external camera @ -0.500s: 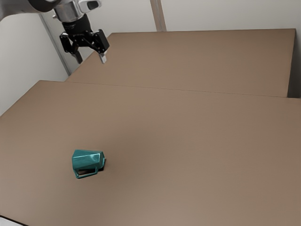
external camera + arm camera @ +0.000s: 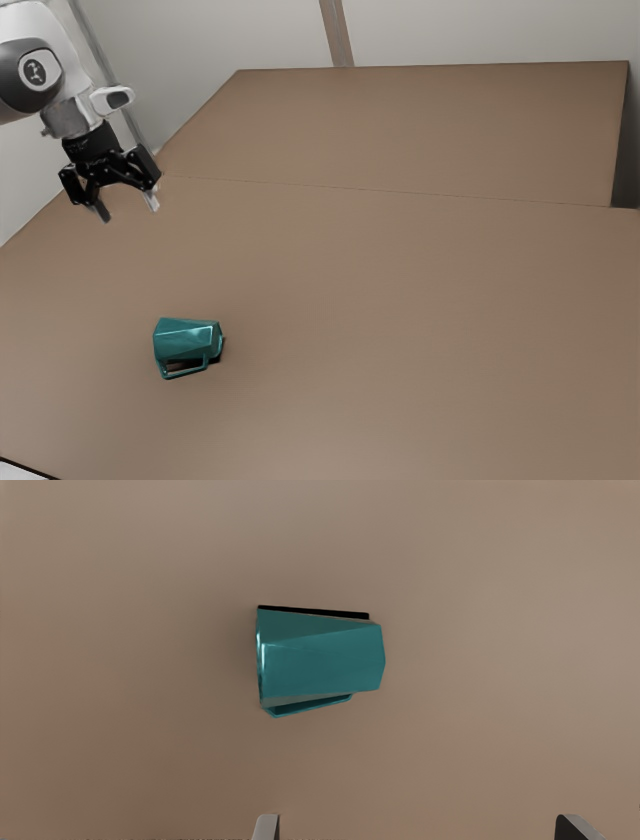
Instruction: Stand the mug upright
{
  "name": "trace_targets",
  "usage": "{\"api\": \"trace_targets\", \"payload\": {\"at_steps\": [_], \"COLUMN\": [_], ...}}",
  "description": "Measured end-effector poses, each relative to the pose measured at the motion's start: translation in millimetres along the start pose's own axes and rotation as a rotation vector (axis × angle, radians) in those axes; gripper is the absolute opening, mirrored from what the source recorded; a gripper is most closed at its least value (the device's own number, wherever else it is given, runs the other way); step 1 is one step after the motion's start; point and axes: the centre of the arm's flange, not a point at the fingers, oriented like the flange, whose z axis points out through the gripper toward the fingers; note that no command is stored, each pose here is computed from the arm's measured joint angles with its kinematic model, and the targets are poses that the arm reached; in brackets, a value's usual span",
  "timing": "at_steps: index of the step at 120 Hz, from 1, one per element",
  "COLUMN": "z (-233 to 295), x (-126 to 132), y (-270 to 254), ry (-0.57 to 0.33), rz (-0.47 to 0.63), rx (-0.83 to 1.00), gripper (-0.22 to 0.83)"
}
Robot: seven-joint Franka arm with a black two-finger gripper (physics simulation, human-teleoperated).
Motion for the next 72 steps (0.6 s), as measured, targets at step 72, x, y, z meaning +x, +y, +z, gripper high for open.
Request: {"api": "trace_targets", "payload": {"at_steps": [72], "z": [175], "x": [0], "y": [-212], "ry": [0.010], "rz": [-0.157], "rx": [-0.612], "gripper": [0.62]}}
